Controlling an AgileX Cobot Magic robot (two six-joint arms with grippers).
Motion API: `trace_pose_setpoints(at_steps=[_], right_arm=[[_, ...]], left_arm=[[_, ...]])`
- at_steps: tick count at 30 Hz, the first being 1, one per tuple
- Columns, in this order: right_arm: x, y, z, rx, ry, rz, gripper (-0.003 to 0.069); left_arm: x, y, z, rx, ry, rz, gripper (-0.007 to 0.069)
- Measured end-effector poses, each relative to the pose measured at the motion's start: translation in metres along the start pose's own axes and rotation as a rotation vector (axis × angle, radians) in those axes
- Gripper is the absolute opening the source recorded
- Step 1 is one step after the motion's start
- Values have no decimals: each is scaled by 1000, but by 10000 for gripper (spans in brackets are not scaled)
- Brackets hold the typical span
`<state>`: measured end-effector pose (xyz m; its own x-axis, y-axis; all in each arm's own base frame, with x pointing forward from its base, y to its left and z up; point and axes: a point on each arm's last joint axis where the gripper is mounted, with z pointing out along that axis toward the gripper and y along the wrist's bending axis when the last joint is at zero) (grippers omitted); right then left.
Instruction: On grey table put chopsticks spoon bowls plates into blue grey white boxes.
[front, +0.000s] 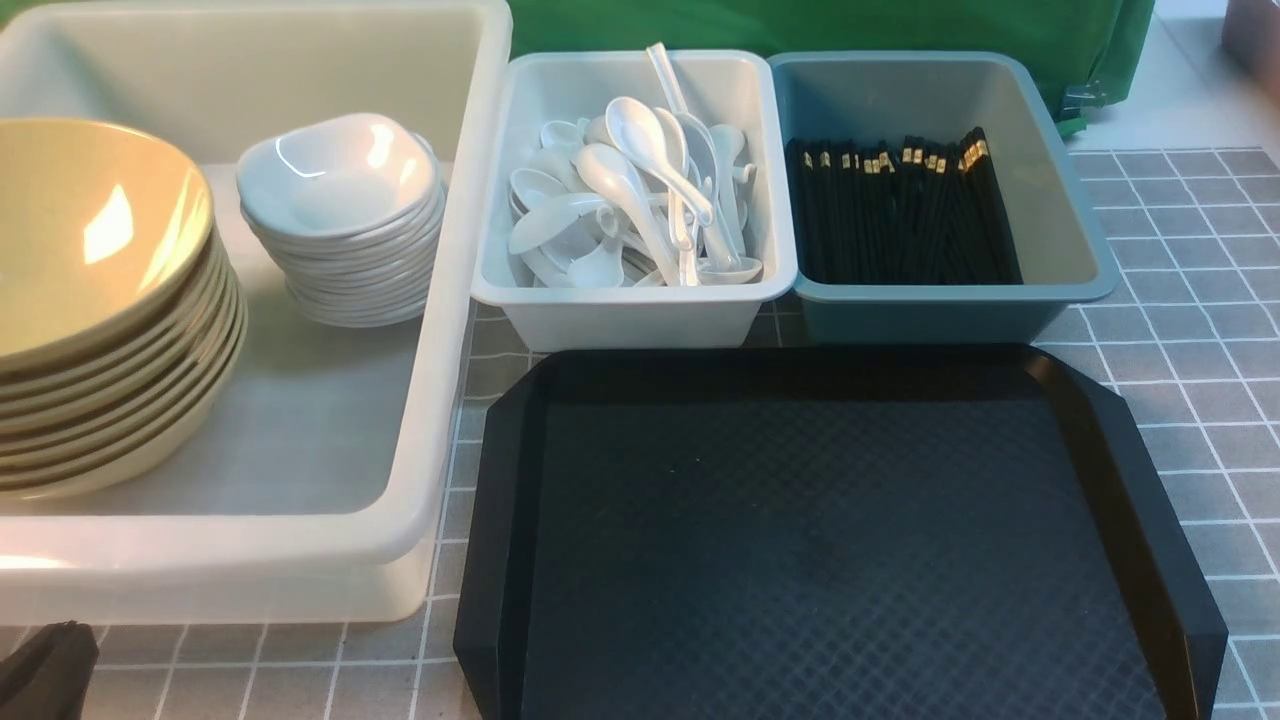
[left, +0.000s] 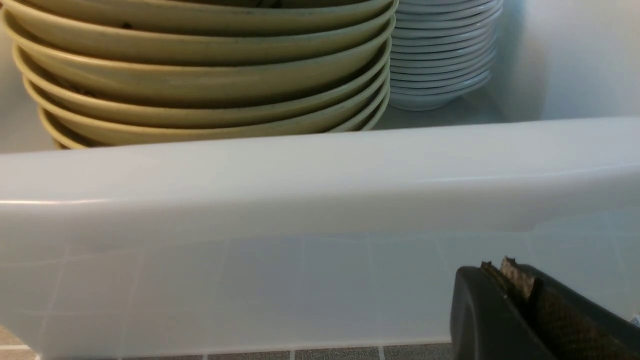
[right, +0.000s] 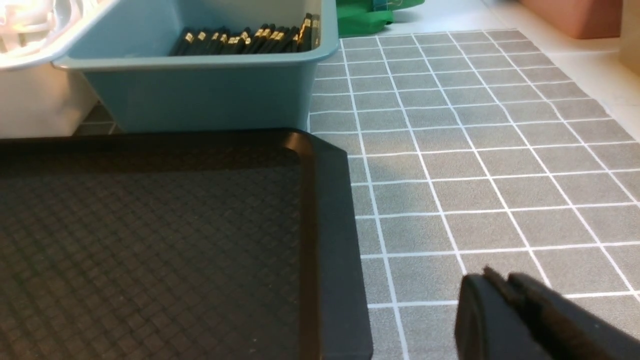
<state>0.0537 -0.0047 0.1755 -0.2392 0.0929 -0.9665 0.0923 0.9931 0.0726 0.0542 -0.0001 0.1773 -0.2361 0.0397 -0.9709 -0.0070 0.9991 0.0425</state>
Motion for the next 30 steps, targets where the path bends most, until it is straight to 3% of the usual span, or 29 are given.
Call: trace_pose_setpoints(at_steps=[30], right_arm=[[0, 0, 0, 0, 0, 0, 111]], left_arm=[[0, 0, 0, 0, -1, 0, -11]])
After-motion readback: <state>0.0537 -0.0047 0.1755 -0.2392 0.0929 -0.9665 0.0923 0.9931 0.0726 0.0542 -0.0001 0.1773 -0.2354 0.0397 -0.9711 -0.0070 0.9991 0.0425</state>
